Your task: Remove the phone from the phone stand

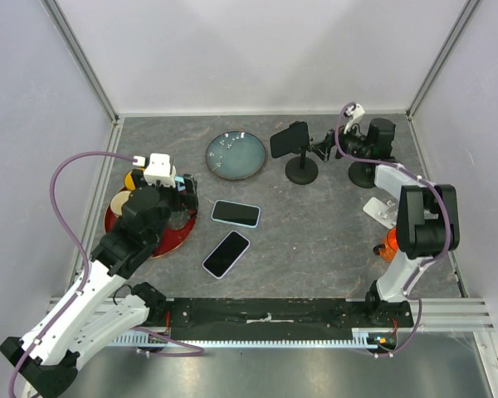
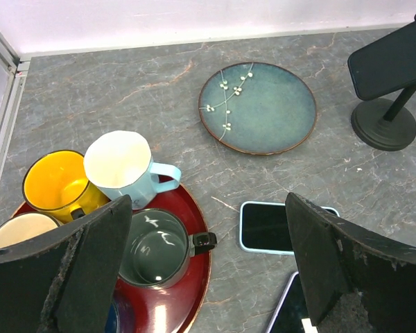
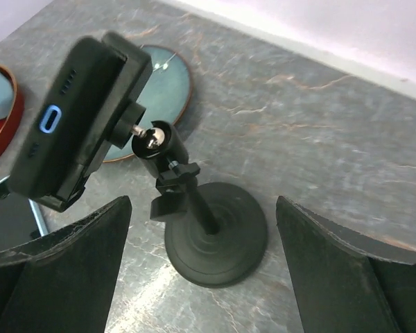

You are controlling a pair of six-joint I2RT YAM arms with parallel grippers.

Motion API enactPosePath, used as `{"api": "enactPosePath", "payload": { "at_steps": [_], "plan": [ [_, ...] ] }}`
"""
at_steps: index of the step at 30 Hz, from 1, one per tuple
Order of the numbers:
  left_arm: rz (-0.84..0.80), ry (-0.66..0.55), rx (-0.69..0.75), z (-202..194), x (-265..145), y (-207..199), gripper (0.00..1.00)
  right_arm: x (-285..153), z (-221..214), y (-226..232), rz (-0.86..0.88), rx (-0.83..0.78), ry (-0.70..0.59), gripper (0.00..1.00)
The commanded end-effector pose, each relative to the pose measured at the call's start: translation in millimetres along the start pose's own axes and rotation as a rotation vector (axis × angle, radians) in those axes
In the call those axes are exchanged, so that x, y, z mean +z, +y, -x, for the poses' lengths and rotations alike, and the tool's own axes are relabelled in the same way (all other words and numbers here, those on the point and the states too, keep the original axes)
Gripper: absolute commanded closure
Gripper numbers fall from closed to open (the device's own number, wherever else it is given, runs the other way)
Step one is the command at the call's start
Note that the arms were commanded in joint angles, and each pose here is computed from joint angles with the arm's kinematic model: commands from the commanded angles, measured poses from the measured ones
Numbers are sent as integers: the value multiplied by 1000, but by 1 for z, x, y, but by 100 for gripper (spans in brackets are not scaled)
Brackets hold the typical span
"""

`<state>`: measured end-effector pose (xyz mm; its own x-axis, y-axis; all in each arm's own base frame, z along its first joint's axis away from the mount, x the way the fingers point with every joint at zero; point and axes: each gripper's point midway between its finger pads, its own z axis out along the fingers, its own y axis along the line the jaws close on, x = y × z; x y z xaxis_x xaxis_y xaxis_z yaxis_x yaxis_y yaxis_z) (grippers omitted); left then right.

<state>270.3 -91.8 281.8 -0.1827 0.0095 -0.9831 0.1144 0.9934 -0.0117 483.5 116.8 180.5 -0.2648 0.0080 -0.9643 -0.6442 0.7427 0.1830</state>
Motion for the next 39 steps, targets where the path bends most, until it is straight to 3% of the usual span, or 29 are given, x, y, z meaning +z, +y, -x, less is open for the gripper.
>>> {"api": "enactPosePath", "payload": {
  "at_steps": [1,11,20,25,28,39],
  "plan": [
    [17,-12,0,4,3,3,2,25,9,24,189,-74,-38,9],
    [14,11,10,-2,8,1,3,61,-13,16,206,-66,-27,14],
    [12,23,16,-5,11,0,3,79,-28,15,228,-27,-24,28],
    [10,28,17,-6,12,-1,3,85,-36,19,240,-22,-15,31],
    [13,33,20,-8,13,0,3,89,-35,20,237,-20,-23,40],
    [6,22,9,-5,10,0,3,70,-22,44,224,-33,-64,98]
  ]
}}
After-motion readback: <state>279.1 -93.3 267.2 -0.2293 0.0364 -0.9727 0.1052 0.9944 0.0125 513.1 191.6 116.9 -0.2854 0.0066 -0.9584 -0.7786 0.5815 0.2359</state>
